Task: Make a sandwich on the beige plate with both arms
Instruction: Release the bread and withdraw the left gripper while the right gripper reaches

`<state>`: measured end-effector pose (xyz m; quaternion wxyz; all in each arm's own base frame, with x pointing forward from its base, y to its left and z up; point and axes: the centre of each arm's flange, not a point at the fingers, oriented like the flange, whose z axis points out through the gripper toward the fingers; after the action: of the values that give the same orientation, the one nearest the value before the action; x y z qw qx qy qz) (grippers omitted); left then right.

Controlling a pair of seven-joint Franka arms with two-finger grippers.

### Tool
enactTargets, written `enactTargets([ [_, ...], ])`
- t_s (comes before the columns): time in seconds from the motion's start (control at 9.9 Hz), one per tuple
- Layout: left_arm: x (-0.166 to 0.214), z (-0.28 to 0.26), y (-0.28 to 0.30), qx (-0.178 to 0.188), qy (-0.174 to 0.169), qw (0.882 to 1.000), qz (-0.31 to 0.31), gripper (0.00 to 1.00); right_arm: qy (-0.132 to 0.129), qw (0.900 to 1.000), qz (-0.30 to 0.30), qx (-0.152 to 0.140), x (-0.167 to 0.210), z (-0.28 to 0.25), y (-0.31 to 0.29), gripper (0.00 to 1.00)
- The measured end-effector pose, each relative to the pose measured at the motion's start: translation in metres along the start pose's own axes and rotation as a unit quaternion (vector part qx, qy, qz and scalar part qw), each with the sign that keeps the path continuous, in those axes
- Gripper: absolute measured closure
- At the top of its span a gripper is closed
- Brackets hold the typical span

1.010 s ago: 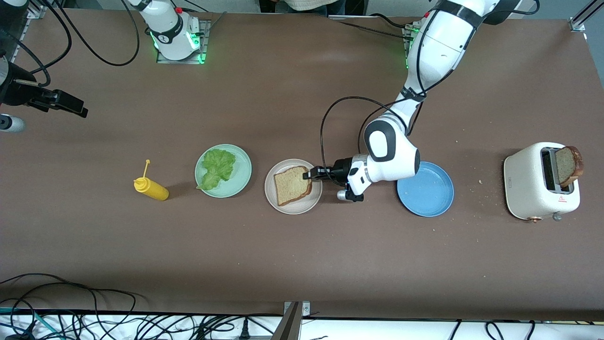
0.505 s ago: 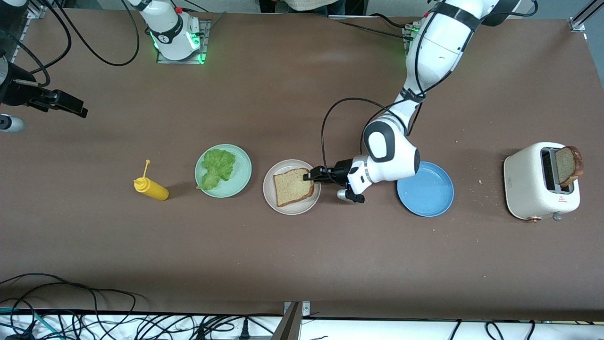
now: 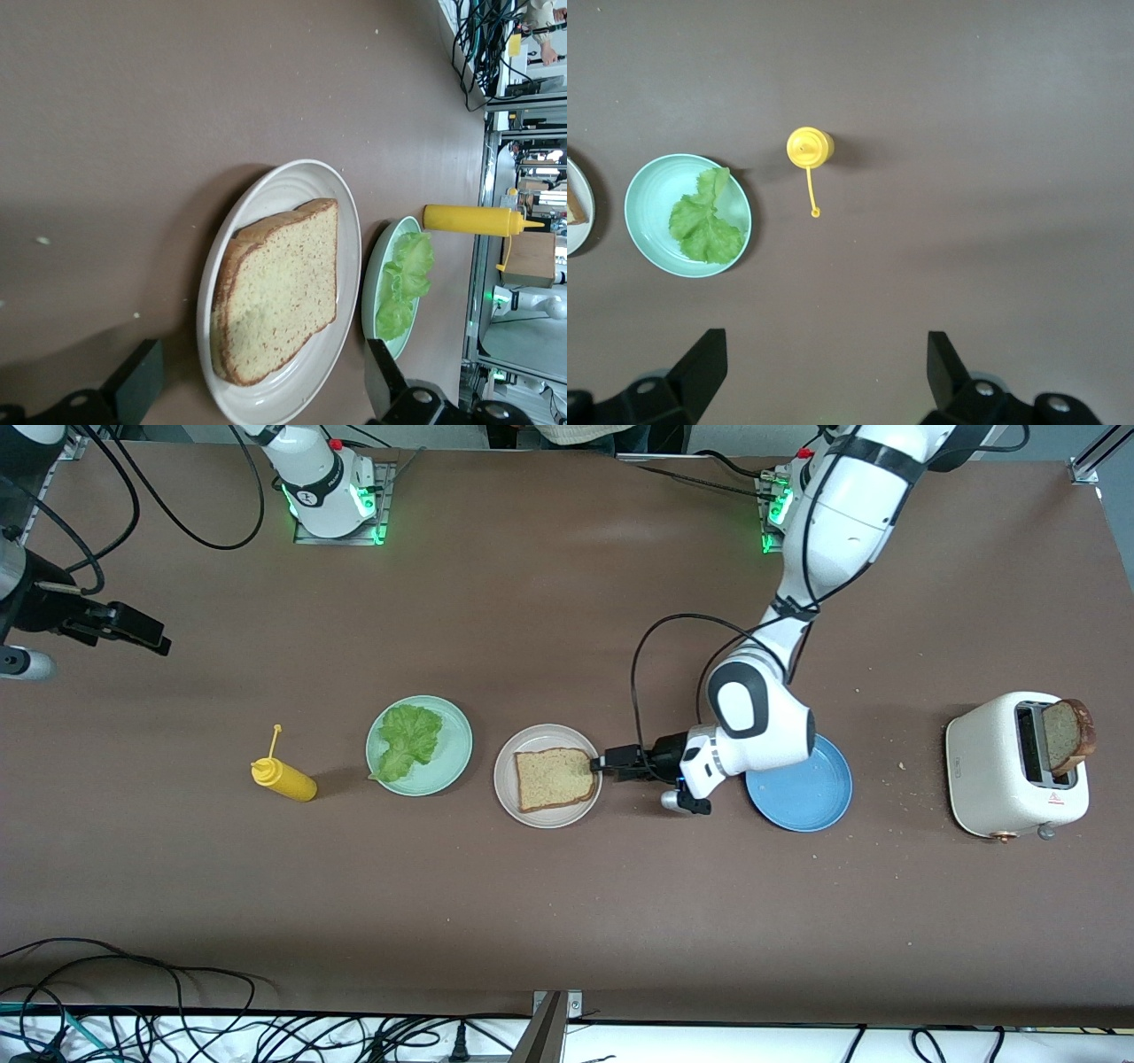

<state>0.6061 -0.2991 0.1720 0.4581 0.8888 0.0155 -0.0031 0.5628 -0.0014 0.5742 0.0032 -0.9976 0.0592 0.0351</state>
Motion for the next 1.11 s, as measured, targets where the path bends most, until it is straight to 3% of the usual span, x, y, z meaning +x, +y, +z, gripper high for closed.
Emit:
enactTargets([
  [0.3,0.021,-0.069,0.013,0.06,-0.02,0.997,0.038,0.0,0.009,1.0,-0.022,0.003,0.018,0.024,-0.027,0.0],
  [0.5,0.026,-0.13,0.031,0.138,-0.071,0.987,0.038,0.0,0.006,0.999,-0.044,0.006,0.027,0.045,-0.053,0.0],
  [0.71,0.027,-0.201,0.04,0.197,-0.096,0.975,0.031,0.0,-0.001,0.998,-0.063,0.009,0.032,0.065,-0.078,0.0],
  [0.91,0.026,-0.271,0.037,0.242,-0.093,0.966,0.002,0.0,-0.005,0.997,-0.071,0.013,0.042,0.088,-0.089,0.0],
  [1.11,0.023,-0.327,0.035,0.315,-0.079,0.946,0.001,0.0,0.0,0.997,-0.081,0.021,0.052,0.116,-0.103,0.02],
])
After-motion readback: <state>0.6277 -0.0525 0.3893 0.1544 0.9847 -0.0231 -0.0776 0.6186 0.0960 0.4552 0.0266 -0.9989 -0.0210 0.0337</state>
